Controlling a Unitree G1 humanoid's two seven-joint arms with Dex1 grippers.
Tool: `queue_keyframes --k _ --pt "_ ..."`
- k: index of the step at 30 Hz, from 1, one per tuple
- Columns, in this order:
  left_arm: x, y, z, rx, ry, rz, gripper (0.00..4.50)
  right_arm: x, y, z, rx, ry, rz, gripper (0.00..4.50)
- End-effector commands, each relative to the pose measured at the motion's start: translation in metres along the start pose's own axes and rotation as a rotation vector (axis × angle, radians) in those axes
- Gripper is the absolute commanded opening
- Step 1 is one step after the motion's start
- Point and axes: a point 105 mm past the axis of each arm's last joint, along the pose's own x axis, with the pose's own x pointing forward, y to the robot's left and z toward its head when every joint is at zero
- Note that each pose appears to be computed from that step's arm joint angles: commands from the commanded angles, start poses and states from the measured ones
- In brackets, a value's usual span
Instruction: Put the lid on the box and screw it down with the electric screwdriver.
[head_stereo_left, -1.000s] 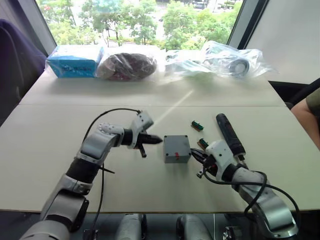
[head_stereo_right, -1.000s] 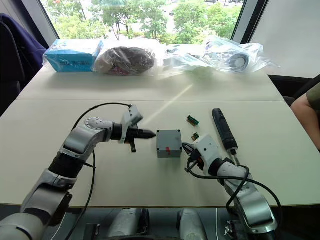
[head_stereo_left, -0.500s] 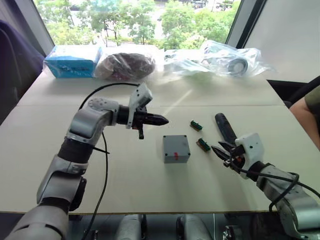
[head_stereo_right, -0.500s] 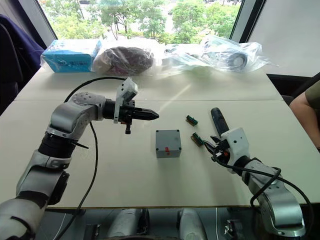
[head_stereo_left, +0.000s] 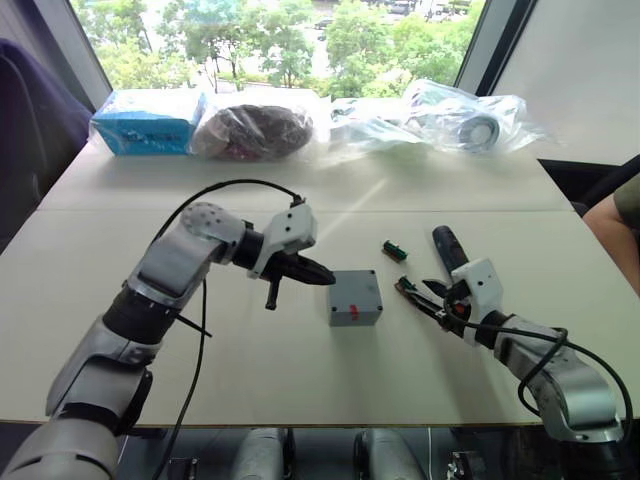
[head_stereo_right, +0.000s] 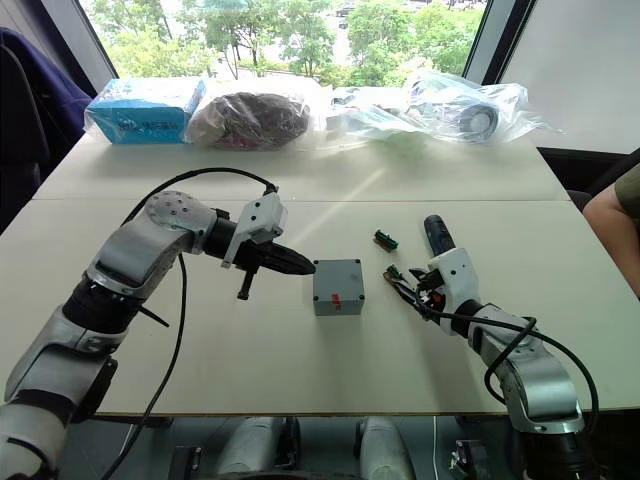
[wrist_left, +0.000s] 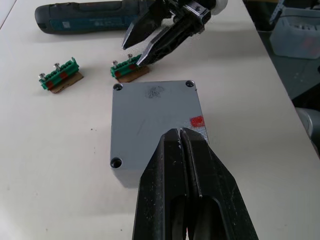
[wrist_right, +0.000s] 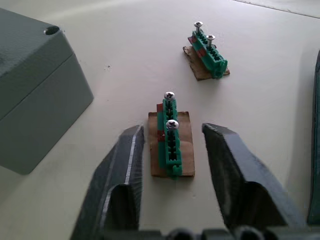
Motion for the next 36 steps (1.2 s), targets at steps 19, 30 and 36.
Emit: queue_keyframes --k 19,30,36 --pt "-0.001 -0.001 0.002 0.028 -0.009 0.035 0.00 0.006 0.003 0.015 -0.025 -0.072 0.004 0.02" --pt "-0.015 0.016 -0.003 -0.073 -0.068 0.117 0.00 -0.014 0.004 0.048 -0.048 -0.179 -0.056 0.02" --pt "-0.028 0.022 -0.004 -0.129 -0.116 0.154 0.00 -0.005 0.039 0.082 -0.080 -0.276 0.095 0.02"
